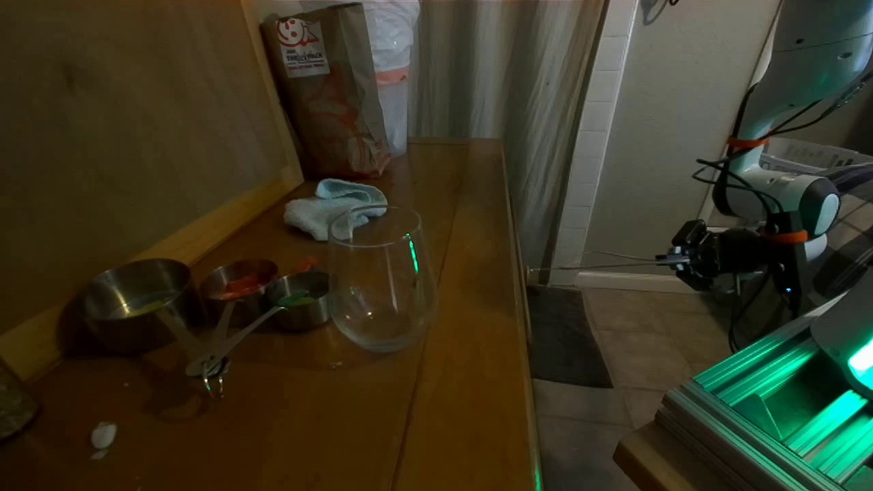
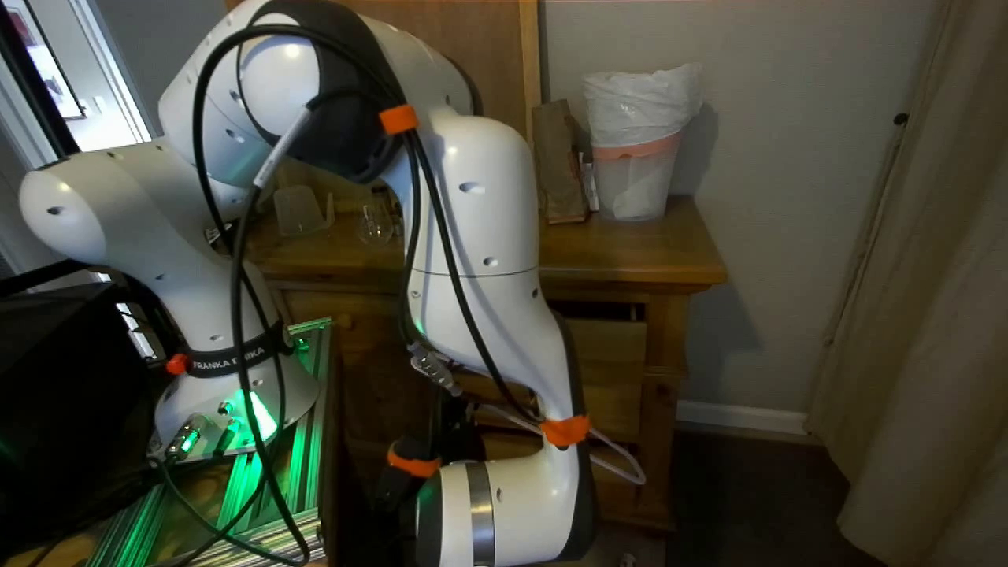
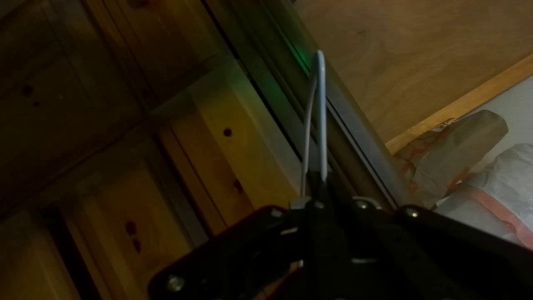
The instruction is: Pick up the white coat hanger and hang it on the top right drawer handle
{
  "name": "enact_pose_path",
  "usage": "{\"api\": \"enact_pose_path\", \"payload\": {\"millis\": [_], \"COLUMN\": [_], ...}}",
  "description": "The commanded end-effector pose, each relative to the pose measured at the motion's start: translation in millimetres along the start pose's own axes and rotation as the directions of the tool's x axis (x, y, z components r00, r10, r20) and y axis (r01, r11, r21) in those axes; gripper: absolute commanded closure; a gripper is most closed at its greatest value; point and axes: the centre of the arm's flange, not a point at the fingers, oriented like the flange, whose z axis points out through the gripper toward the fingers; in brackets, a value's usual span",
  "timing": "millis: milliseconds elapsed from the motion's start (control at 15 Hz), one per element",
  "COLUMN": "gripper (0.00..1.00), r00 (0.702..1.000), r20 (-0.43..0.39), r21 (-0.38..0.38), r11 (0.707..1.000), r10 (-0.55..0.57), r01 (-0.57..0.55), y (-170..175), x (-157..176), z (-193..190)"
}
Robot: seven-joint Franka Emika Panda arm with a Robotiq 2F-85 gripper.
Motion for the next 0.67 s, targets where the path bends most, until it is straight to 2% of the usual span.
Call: {"api": "enact_pose_path", "payload": {"millis": [0, 600], "gripper": [0.99, 0.99], "r00": [1.000, 0.994], "r20": [-0.006, 0.081], "r21": [-0.047, -0.157], "r11": [0.999, 0.985], "r10": [-0.002, 0.079], "r01": [0.002, -0.066], "y": [-9.7, -42.3], "x": [-11.4, -32.8], "z": [2.0, 25.6]}}
